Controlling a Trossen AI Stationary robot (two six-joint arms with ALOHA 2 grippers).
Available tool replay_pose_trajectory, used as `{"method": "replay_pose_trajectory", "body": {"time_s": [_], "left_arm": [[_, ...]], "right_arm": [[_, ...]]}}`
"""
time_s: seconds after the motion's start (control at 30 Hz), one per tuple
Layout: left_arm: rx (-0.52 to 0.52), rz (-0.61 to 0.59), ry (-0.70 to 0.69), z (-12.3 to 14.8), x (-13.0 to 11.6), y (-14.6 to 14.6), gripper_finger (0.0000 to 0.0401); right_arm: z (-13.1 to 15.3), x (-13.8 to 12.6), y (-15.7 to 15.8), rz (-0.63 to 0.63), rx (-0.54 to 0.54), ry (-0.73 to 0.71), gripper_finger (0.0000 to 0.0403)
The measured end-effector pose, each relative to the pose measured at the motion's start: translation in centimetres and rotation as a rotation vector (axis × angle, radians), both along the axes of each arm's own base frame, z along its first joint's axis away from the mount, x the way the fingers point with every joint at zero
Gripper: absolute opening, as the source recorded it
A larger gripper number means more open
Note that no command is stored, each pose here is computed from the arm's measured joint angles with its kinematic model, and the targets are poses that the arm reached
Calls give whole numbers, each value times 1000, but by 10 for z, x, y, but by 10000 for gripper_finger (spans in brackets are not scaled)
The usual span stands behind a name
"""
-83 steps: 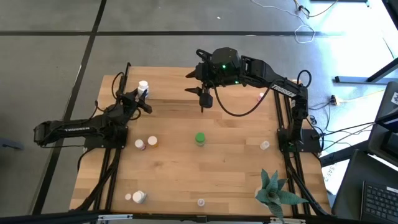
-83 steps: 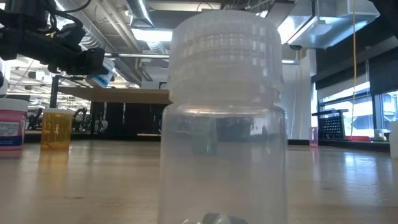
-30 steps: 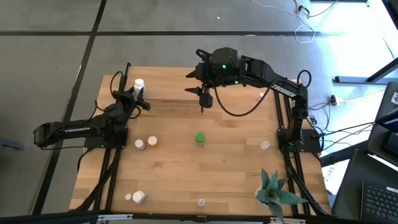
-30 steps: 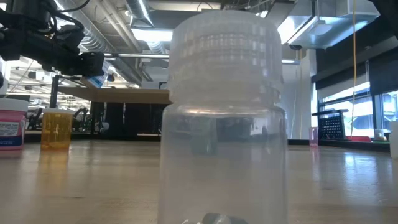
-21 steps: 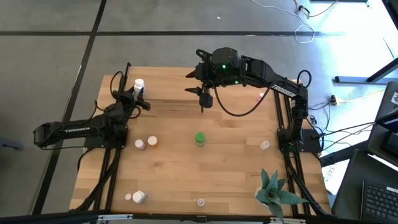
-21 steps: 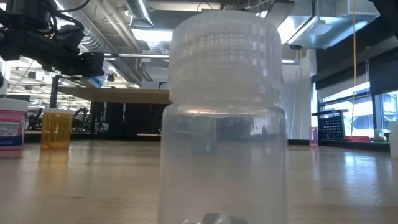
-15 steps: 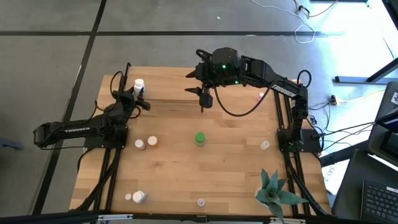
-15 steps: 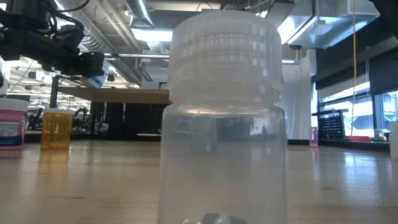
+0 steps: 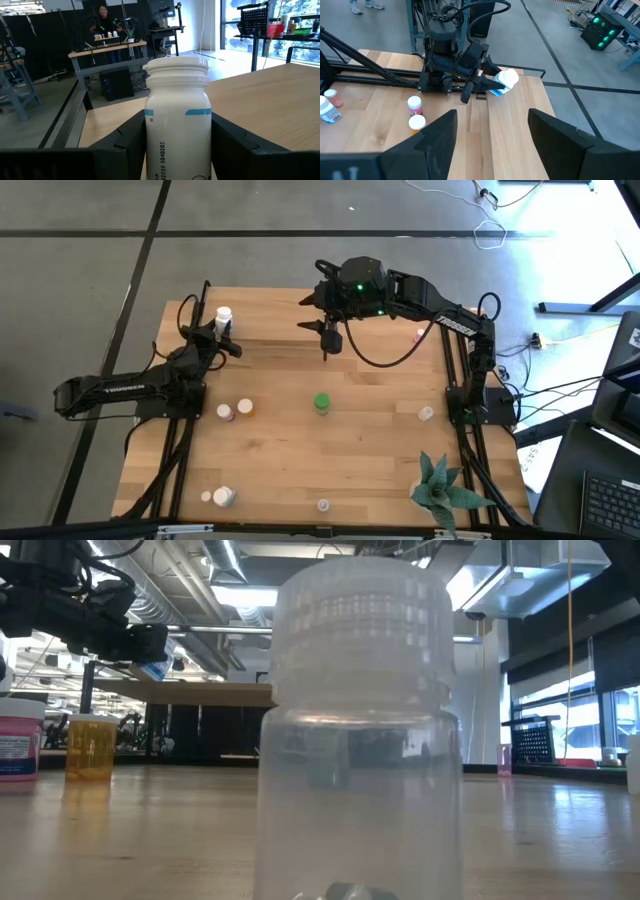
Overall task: Pick and place medicine bottles onto shelf by color
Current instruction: Put the top white pill bottle on the shelf
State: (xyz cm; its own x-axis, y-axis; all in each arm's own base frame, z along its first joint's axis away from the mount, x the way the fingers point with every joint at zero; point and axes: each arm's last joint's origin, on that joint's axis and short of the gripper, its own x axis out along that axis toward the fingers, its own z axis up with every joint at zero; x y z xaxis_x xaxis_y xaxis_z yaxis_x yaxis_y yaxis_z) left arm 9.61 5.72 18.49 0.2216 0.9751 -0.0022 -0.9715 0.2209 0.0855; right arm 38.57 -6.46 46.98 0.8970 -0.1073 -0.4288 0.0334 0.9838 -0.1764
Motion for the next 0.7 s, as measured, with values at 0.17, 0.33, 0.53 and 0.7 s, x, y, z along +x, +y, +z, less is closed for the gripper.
{"method": "replay_pose_trajectory", "body": {"time_s": [0.17,0.33,0.53,0.7], "left_arm": [[0,0,1,0,0,0,170],[0,0,1,0,0,0,170],[2,0,8,0,0,0,170],[17,0,73,0,0,0,170]], "right_arm": [[0,0,0,0,0,-1,246],[0,0,0,0,0,-2,245],[0,0,0,0,0,-2,245],[0,0,0,0,0,-2,245]]}}
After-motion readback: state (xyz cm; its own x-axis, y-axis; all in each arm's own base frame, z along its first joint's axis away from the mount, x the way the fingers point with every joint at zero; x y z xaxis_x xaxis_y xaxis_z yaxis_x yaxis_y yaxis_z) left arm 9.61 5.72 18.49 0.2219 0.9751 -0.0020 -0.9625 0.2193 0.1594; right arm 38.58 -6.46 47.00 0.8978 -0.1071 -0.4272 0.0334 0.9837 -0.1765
